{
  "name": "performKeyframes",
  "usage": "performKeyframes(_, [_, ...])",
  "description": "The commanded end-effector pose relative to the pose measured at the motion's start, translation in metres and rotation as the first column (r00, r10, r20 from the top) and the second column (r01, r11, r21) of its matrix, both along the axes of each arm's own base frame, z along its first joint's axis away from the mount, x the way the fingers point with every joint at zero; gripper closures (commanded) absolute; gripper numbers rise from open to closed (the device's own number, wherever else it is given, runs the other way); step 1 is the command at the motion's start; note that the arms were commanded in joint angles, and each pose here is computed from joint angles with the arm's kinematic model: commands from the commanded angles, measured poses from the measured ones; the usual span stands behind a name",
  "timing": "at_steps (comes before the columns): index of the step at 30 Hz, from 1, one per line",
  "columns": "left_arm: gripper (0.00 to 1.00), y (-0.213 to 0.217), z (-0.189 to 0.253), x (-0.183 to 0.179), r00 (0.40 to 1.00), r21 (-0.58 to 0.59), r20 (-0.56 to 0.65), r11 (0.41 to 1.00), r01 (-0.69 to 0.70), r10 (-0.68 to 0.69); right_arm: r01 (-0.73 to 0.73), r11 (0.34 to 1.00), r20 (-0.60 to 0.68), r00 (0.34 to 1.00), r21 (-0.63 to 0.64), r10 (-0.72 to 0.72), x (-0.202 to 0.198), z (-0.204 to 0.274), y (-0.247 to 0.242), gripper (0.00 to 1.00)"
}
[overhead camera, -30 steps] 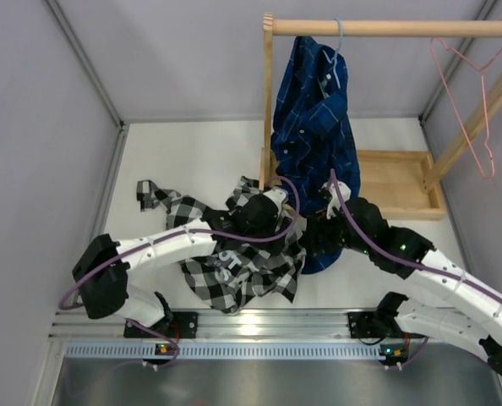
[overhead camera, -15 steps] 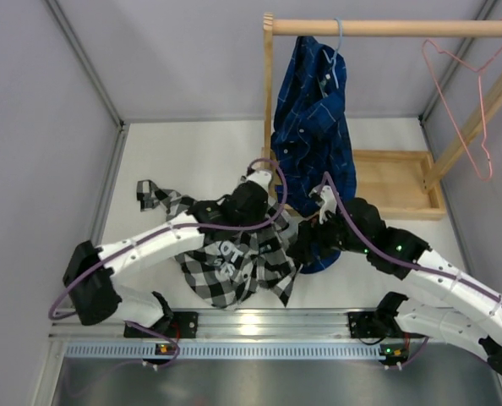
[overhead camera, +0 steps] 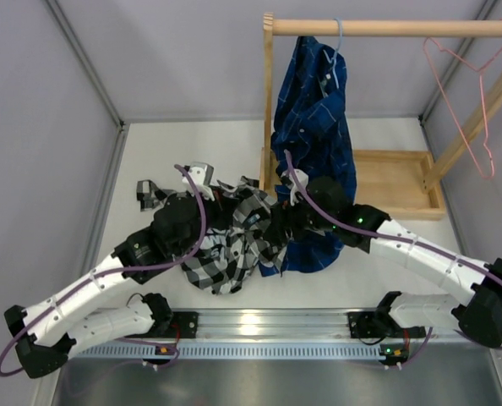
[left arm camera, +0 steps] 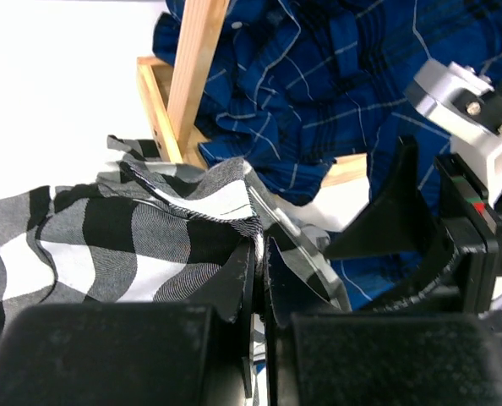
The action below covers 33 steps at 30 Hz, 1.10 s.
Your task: Place the shirt on the hanger
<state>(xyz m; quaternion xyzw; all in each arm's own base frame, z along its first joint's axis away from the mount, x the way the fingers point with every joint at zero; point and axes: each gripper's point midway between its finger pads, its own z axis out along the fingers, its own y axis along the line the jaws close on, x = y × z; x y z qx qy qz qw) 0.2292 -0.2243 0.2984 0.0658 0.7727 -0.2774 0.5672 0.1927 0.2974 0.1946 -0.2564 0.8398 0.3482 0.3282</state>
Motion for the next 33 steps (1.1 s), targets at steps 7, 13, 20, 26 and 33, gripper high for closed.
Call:
performKeyframes(7, [1.0, 0.002, 0.01, -0.017, 0.999, -0.127, 0.019, 0.991, 0.051, -0.049, -0.048, 0.999, 0.223, 0.974, 0.004, 0.046, 0.026, 0.023, 0.011, 0.2])
performKeyframes(13, [1.0, 0.007, 0.016, -0.023, 0.998, -0.156, 0.029, 0.986, 0.062, -0.058, -0.079, 0.997, 0.169, 0.982, -0.023, 0.082, 0.03, -0.004, 0.017, 0.35])
performKeyframes(20, [1.0, 0.016, 0.021, -0.02, 0.999, -0.137, 0.038, 0.99, 0.023, -0.018, -0.155, 0.984, 0.232, 0.964, 0.086, 0.132, 0.021, 0.033, 0.027, 1.0])
performKeyframes(26, [1.0, 0.031, 0.051, -0.016, 0.992, -0.062, 0.124, 0.998, -0.005, 0.013, 0.055, 0.996, 0.392, 0.919, -0.065, -0.025, 0.059, 0.107, -0.018, 1.0])
performKeyframes(33, [0.02, -0.003, 0.099, -0.054, 0.9, 0.078, 0.269, 0.939, 0.335, -0.343, 0.168, 0.98, 0.526, 0.846, -0.104, -0.09, 0.072, 0.199, -0.05, 1.0])
